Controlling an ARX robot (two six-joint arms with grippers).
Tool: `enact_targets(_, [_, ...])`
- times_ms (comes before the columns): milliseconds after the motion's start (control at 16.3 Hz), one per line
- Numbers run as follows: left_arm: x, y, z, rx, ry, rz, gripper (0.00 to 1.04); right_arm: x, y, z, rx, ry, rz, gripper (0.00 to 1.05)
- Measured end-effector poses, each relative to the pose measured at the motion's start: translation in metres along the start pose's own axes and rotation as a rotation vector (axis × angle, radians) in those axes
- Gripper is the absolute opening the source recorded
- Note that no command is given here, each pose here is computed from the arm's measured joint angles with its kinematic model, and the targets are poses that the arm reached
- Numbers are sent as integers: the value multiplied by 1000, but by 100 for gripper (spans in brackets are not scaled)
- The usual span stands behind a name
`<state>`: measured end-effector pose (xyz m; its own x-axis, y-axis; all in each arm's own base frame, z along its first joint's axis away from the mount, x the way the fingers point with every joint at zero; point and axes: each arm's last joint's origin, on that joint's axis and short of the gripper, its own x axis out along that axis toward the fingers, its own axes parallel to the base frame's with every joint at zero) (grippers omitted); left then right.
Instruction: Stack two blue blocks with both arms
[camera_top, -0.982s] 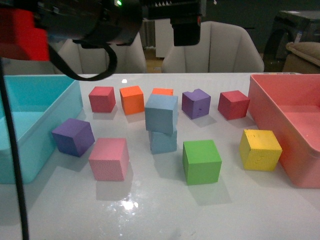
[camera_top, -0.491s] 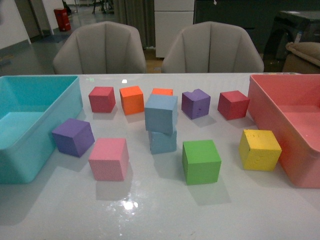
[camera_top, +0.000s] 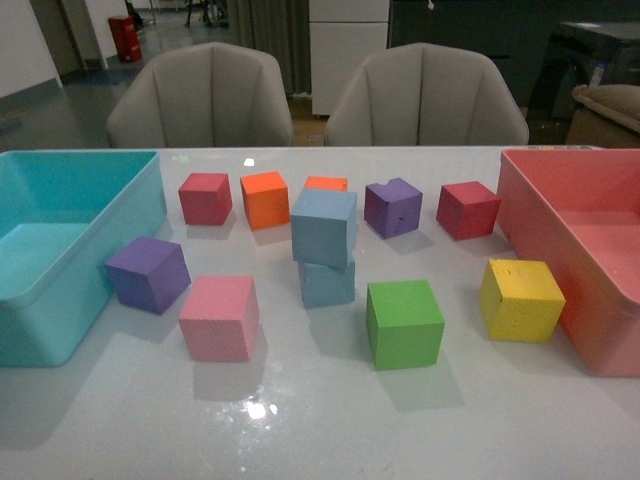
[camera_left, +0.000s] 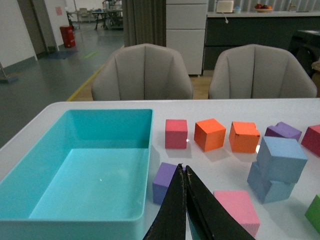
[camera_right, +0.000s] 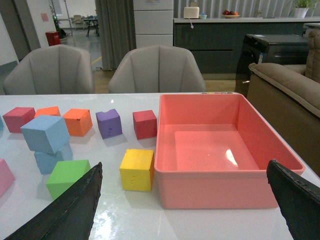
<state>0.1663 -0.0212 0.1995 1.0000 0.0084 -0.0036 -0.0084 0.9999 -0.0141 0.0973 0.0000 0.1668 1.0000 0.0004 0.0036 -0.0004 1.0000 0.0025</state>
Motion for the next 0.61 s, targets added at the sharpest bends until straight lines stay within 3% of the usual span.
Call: enact_targets(613, [-36,21,-24,0,2,-11,2,0,0,0,0,0,0,98])
